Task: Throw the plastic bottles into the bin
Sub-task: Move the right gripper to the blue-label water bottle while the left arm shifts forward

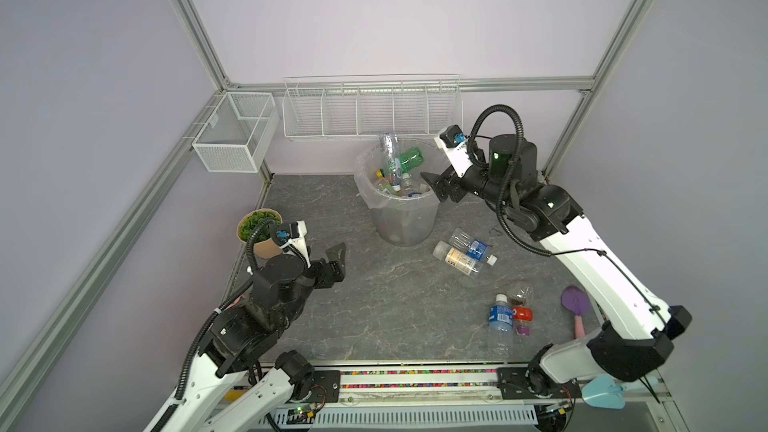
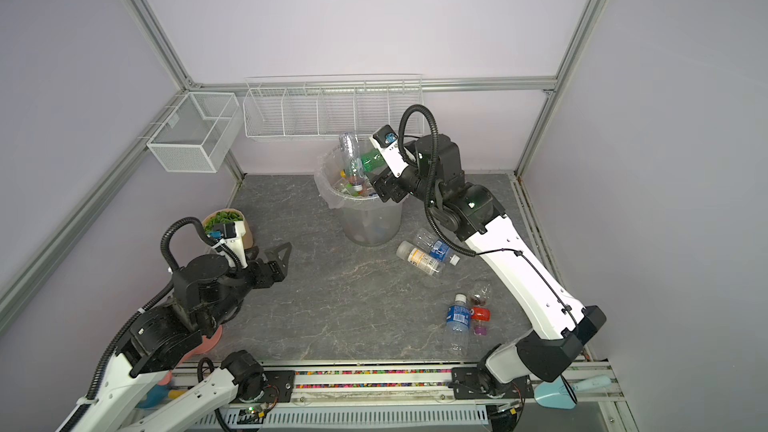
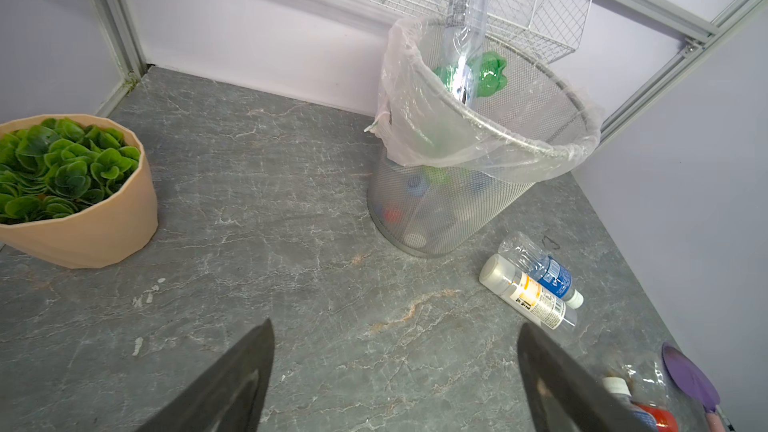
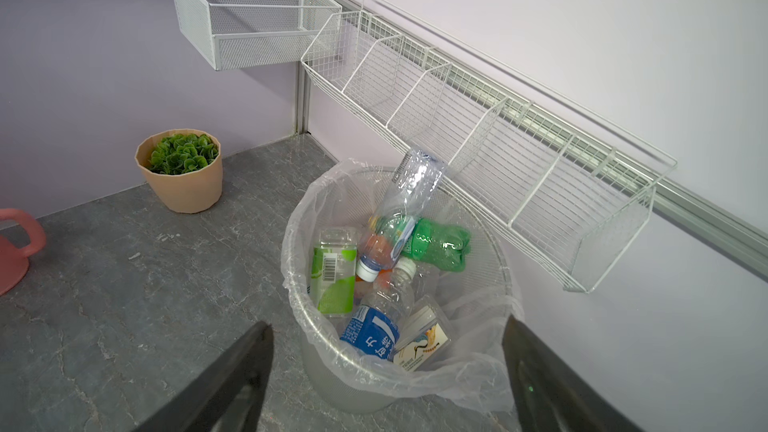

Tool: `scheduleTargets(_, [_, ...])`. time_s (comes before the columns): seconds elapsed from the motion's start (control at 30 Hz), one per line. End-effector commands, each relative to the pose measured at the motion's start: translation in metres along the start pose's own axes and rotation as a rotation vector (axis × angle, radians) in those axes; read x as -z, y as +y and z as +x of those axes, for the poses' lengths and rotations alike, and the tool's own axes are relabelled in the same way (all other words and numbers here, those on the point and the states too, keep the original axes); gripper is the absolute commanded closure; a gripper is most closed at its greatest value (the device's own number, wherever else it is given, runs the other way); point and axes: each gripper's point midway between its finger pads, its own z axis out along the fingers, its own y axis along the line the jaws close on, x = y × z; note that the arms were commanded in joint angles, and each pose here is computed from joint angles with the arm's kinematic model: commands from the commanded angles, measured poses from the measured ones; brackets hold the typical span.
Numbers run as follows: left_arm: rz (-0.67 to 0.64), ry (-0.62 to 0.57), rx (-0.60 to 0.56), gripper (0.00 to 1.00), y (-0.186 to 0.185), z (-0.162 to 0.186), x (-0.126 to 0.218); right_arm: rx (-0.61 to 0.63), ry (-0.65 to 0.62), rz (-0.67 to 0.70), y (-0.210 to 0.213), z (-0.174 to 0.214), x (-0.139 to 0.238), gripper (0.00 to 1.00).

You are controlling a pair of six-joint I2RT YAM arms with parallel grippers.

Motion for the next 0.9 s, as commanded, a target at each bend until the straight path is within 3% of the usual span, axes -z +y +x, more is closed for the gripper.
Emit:
scheduleTargets(0.0, [0.06,0.024,-0.016,0.09,-0.017,-0.004,-0.004,-0.092,0.043,0.069,-0.014,0.014,0.018,0.12])
scheduleTargets(0.2, [0.115,0.092,-0.035,0.09,-0.038,0.006,-0.025,-0.205,0.169,0.169,-0.035,0.066,0.038,0.11])
scheduleTargets(0.5, [0.199,0.19,-0.123,0.08,-0.08,0.028,-0.052,-0.437,0.241,0.261,-0.061,0.13,0.07,0.11])
scheduleTargets(0.87, [0.275,0.263,-0.116,0.08,-0.122,0.05,-0.079,-0.572,0.464,0.305,-0.068,0.209,0.07,0.11])
